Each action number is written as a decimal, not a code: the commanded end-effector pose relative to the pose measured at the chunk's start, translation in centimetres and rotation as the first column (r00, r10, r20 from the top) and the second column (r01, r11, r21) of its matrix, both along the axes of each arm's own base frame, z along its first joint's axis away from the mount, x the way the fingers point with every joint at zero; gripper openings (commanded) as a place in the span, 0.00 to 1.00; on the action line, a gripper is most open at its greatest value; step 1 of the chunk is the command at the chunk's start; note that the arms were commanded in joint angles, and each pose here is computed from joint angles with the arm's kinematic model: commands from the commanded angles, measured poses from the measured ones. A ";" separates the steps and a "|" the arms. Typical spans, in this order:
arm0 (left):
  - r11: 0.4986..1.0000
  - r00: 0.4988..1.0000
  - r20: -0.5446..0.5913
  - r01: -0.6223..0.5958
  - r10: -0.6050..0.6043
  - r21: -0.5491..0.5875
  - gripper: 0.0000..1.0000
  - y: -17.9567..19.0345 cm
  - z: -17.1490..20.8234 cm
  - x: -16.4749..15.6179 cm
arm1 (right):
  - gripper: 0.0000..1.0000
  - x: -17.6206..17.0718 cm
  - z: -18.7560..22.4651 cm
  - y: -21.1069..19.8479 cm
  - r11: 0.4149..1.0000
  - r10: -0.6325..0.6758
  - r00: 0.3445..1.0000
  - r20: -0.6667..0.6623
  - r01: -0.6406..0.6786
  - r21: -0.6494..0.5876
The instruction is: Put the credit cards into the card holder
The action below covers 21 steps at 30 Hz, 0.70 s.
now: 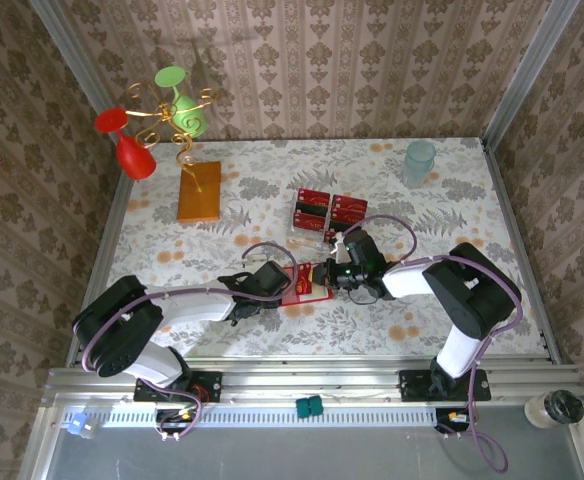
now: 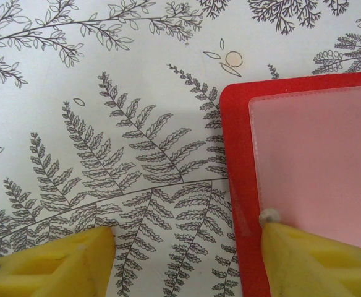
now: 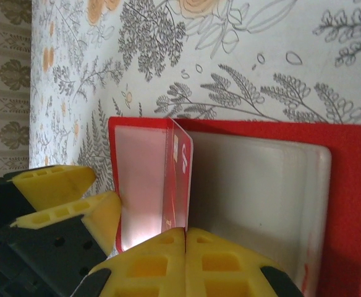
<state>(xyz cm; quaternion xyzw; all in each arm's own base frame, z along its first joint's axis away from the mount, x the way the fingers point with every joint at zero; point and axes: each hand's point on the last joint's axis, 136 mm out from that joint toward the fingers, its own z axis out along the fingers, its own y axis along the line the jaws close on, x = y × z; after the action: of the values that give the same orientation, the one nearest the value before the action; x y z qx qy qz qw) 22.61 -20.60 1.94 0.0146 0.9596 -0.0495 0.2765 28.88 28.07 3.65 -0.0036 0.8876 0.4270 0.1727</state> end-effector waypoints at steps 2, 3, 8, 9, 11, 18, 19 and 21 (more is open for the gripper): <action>0.997 0.999 -0.033 -0.006 0.008 0.073 0.65 1.5 -0.9 -0.8 | 0.00 -1.5 -1.0 -0.4 0.999 0.031 0.999 -0.036 -0.031 -0.019; 0.997 0.999 -0.034 -0.006 0.009 0.073 0.65 1.5 -0.9 -0.8 | 0.00 -1.6 -1.1 -0.5 0.999 0.031 0.999 -0.039 -0.032 -0.020; 0.997 0.999 -0.033 -0.007 0.010 0.072 0.65 1.5 -0.9 -0.8 | 0.00 -2.1 -1.4 -0.6 0.999 0.046 0.998 -0.052 -0.047 -0.027; 0.997 0.999 -0.034 -0.007 0.010 0.073 0.65 1.5 -0.9 -0.8 | 0.00 -2.2 -1.5 -0.6 0.998 0.048 0.997 -0.055 -0.049 -0.027; 0.997 0.999 -0.033 -0.007 0.010 0.071 0.65 1.5 -0.9 -0.8 | 0.00 -2.3 -1.6 -0.6 0.998 0.053 0.997 -0.060 -0.055 -0.028; 0.997 0.999 -0.034 -0.006 0.008 0.073 0.65 1.5 -0.9 -0.8 | 0.00 -2.5 -1.9 -0.4 0.997 0.072 0.994 -0.081 -0.074 -0.029; 0.997 0.999 -0.034 -0.006 0.008 0.073 0.65 1.5 -0.9 -0.8 | 0.00 -2.4 -1.9 -0.3 0.996 0.075 0.994 -0.084 -0.078 -0.032; 0.997 0.999 -0.034 -0.004 0.007 0.073 0.65 1.4 -0.9 -0.8 | 0.00 -2.4 -2.0 -0.2 0.996 0.081 0.993 -0.091 -0.084 -0.032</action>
<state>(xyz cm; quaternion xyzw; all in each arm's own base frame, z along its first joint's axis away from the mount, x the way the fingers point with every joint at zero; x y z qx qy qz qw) 22.61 -20.60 1.94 0.0146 0.9596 -0.0495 0.2765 27.64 27.89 2.85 -0.0143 0.8922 0.4258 0.1500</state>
